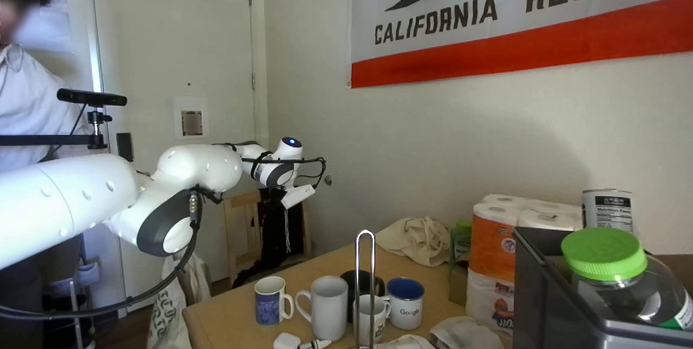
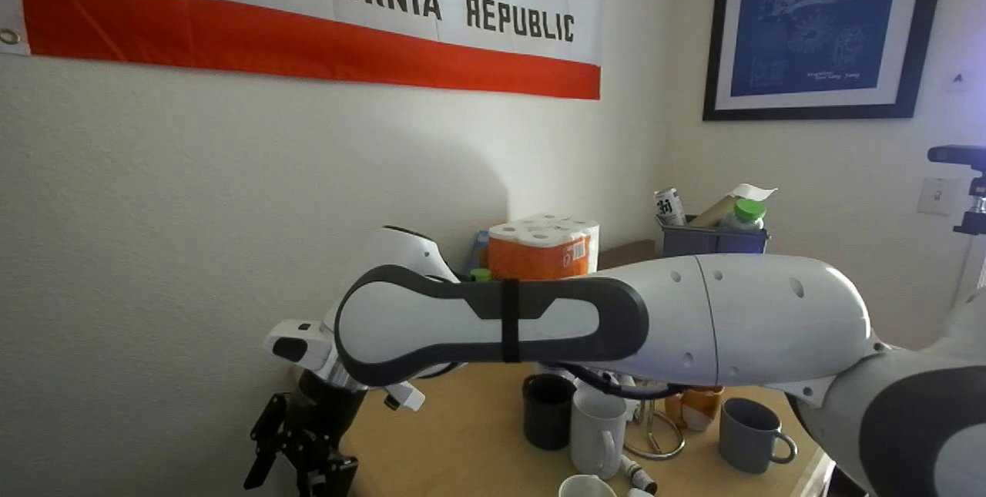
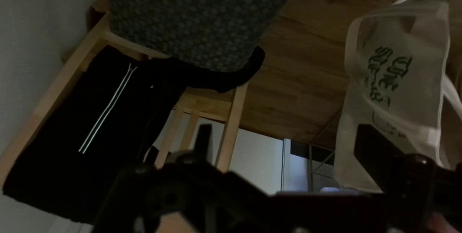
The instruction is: Pick up the bag and hand it
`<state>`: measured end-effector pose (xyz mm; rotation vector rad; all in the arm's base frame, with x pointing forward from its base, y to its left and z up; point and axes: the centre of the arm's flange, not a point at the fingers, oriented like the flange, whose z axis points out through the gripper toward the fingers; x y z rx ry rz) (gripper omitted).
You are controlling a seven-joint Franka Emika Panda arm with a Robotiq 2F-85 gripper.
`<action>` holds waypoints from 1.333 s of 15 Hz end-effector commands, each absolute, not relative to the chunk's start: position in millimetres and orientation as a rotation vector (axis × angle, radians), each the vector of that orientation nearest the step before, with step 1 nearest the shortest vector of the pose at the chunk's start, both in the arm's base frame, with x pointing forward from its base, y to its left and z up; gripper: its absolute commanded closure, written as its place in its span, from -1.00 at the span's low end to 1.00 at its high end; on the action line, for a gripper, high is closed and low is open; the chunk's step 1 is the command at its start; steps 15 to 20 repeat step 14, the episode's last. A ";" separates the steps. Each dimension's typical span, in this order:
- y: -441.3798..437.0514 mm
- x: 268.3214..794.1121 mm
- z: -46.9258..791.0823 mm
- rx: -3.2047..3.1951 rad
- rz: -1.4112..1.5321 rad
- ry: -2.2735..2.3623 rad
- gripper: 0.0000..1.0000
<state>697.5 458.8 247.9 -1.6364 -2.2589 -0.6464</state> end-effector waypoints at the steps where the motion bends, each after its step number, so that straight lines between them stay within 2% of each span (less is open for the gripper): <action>1: 505.8 755.3 259.0 -1.672 -0.605 -2.289 -1.00; 7: 508.8 755.7 286.4 -1.979 -0.709 -2.287 -1.00; 14: 493.7 776.5 328.7 -2.487 -0.792 -2.002 -1.00; 20: 493.7 776.5 328.7 -2.487 -0.792 -2.002 -1.00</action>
